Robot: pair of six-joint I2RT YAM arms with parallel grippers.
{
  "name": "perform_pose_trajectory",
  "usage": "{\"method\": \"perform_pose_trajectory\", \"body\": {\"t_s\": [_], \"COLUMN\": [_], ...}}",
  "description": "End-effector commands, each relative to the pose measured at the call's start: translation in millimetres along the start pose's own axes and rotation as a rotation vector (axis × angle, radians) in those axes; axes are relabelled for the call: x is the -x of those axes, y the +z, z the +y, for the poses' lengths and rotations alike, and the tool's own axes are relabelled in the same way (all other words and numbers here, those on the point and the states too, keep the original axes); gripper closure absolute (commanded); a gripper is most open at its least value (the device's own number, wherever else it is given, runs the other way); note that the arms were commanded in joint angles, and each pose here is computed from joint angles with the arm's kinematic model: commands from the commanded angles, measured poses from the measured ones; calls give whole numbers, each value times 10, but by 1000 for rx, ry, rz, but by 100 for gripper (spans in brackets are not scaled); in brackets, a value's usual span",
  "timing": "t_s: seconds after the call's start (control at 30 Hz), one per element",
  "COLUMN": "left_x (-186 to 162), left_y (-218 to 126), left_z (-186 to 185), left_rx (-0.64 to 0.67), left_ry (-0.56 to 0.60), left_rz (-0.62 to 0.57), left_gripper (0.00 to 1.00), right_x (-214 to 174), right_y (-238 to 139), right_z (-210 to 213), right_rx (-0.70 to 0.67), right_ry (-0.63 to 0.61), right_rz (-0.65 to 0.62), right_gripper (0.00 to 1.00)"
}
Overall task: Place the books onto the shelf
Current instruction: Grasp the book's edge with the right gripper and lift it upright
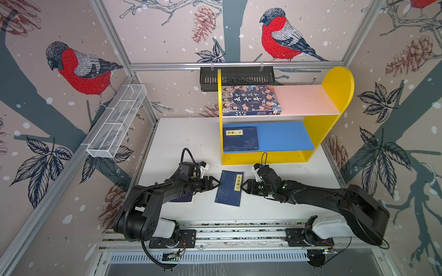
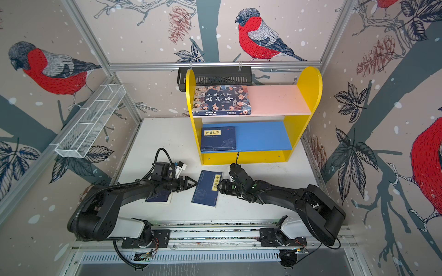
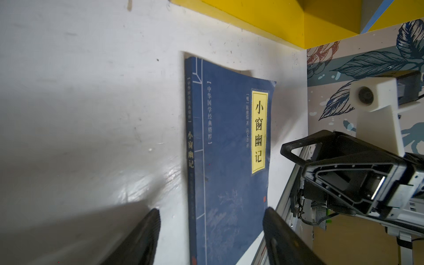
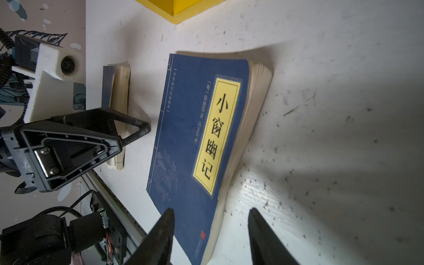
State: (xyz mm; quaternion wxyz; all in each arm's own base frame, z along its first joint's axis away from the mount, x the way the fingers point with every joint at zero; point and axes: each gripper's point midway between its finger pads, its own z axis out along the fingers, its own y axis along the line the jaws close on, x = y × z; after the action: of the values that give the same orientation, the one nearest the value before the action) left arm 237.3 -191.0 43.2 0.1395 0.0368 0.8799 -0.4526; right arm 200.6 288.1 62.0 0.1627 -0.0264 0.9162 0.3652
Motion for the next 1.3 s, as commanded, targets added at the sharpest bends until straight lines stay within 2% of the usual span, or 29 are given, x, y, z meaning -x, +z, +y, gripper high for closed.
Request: {"method": "perform_pose_trajectory", "body": {"t_s": [0.0,0.43,0.83,0.9,1.17,1.27], "left_x": [45,-101,-294,-311,-299,-238], "left_y": [32,136,244,254,245,217], "left_z": [6,-8,-128,-133,-165,-218], "left_rx": [-6,-39,-90,-95,-100,-103], "left_ry": [19,4,-7,-14,-1,29], "left_rz": [-17,31,113,121,112,93], "left_gripper": [29,30,27,27,26,25], "right_x": [64,16,9,10,12,21], "right_y": [14,122,290,312,315,277], "right_z": [61,-43,-40,-24,14,60], "right_rx": [17,-16,25,36,65,96], "right_ry": [-6,10,19,14,0,-18], "right_rz": [-24,-3,10,12,10,7], "right_gripper": [47,47,49,53,95,98]}}
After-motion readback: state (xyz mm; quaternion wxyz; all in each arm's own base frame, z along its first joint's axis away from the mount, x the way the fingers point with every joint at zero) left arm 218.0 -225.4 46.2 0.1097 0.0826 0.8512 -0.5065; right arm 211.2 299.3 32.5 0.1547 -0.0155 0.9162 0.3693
